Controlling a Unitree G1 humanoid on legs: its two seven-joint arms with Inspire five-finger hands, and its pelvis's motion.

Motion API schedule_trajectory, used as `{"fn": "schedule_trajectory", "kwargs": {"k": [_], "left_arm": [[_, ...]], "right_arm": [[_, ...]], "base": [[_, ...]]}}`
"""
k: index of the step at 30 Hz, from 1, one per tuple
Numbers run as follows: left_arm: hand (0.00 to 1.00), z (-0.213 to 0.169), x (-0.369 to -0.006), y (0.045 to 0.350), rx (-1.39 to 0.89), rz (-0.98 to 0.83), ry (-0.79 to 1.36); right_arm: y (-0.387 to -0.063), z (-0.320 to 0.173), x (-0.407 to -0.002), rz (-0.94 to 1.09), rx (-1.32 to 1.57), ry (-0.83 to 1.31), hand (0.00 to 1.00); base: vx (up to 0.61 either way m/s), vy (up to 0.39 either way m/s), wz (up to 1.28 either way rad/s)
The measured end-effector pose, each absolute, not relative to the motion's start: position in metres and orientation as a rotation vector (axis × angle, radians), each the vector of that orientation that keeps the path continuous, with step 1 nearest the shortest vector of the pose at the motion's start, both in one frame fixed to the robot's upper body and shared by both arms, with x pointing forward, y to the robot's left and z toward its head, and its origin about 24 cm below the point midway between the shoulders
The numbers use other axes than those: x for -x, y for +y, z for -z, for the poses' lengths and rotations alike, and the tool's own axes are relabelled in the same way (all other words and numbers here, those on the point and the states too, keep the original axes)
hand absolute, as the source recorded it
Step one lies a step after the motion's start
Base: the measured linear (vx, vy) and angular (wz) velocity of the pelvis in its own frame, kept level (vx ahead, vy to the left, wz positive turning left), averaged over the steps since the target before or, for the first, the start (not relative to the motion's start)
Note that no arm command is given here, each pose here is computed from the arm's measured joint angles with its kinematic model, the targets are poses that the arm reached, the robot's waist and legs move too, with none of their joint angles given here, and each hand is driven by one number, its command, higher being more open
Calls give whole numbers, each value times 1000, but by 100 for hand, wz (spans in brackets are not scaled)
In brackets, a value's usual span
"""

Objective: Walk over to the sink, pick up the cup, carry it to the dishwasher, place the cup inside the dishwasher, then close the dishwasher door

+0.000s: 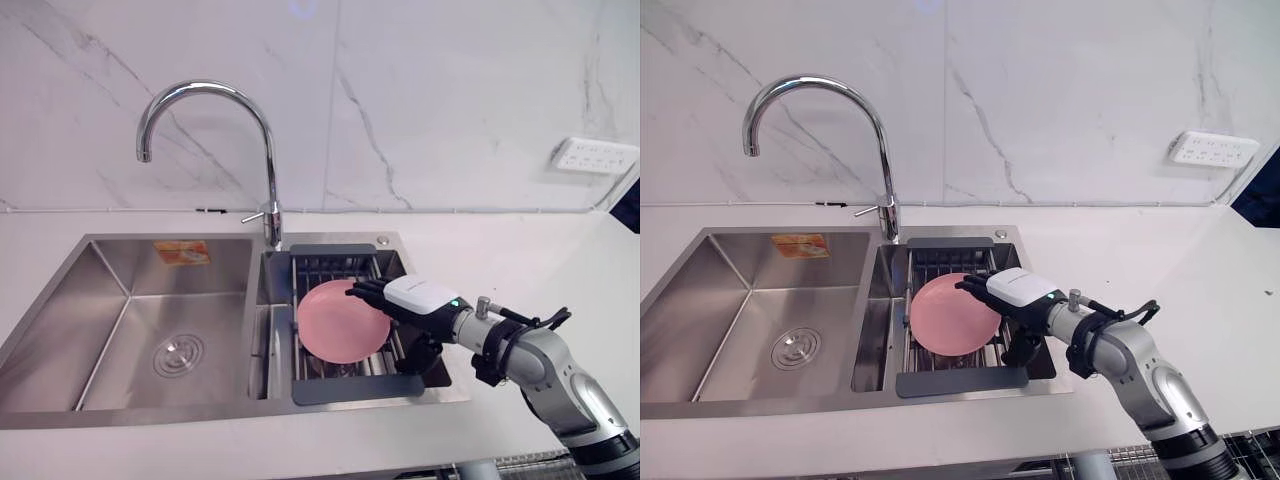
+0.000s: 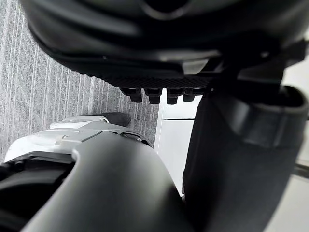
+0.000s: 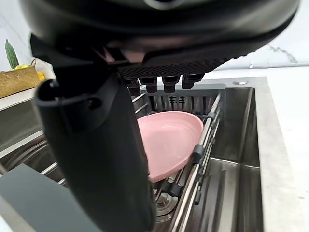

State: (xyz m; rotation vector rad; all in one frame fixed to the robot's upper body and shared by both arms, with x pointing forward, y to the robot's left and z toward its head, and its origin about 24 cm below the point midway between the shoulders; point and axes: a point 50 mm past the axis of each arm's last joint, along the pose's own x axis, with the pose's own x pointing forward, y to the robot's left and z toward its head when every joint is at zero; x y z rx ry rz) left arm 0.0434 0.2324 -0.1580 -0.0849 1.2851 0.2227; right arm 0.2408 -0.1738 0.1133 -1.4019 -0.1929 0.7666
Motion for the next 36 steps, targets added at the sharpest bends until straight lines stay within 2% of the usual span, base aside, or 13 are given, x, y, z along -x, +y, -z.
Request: {"fn": "schedule_trajectory", "kwargs": {"k": [20,36], "left_arm": [[100,160,-50,229,88,-206,1290],[100,160,-55,227,99,-201,1282]], "right_arm": [[-155,-103,-248,-863,1537,-208,100],[-154,-86,-254,-908,1608,-142,100]], "base": [[-4,31,0],[2,22,1]]}}
